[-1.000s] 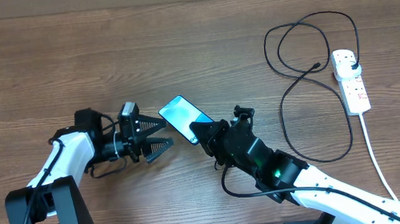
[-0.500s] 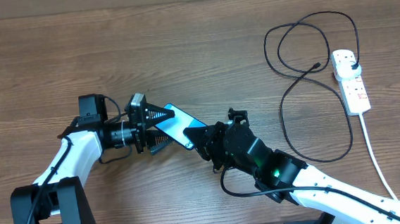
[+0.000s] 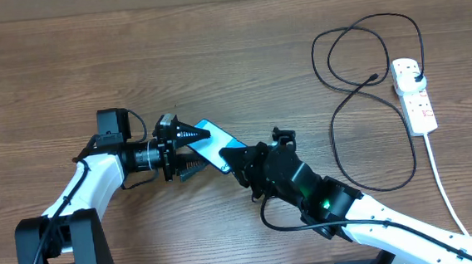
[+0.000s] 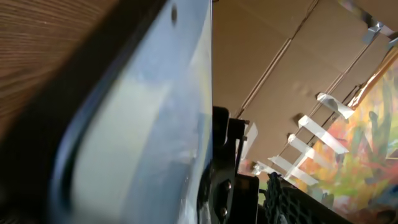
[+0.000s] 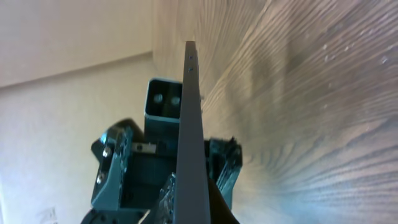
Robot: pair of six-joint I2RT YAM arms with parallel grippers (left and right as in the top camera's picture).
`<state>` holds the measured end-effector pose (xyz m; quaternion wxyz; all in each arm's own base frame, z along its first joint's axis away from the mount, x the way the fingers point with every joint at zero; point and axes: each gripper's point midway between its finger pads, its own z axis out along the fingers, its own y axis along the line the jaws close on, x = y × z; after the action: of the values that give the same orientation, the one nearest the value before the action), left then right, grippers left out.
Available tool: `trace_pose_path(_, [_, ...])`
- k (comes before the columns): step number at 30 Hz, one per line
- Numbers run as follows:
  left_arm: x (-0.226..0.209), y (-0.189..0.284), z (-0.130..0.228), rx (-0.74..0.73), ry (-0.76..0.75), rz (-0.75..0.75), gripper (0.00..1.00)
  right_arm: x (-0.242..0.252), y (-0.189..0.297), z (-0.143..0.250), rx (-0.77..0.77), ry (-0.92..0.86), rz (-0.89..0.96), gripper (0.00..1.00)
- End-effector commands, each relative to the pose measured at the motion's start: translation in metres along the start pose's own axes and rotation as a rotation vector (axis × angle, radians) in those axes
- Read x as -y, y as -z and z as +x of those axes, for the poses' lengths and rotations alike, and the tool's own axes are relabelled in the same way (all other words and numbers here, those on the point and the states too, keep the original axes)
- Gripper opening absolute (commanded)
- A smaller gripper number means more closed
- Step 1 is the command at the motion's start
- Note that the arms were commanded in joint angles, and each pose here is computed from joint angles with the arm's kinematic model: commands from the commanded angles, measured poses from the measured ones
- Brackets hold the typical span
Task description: Plug charger to phone and switch on socket
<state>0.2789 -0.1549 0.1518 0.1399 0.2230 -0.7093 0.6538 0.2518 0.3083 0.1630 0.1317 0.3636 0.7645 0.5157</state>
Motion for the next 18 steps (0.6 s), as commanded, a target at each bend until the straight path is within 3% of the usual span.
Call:
trace_pose_path(1, [-0.006, -0.002, -0.003, 0.019, 0.05, -0.028, 0.75, -0.019, 0.003, -0.012, 0.091, 0.003, -0.057, 0.04])
trace_pose_path(18, [-0.005, -0.012, -0.022, 0.096, 0.113, -0.08, 0.74, -0.013, 0.0, -0.026, 0.166, 0.005, -0.041, 0.04])
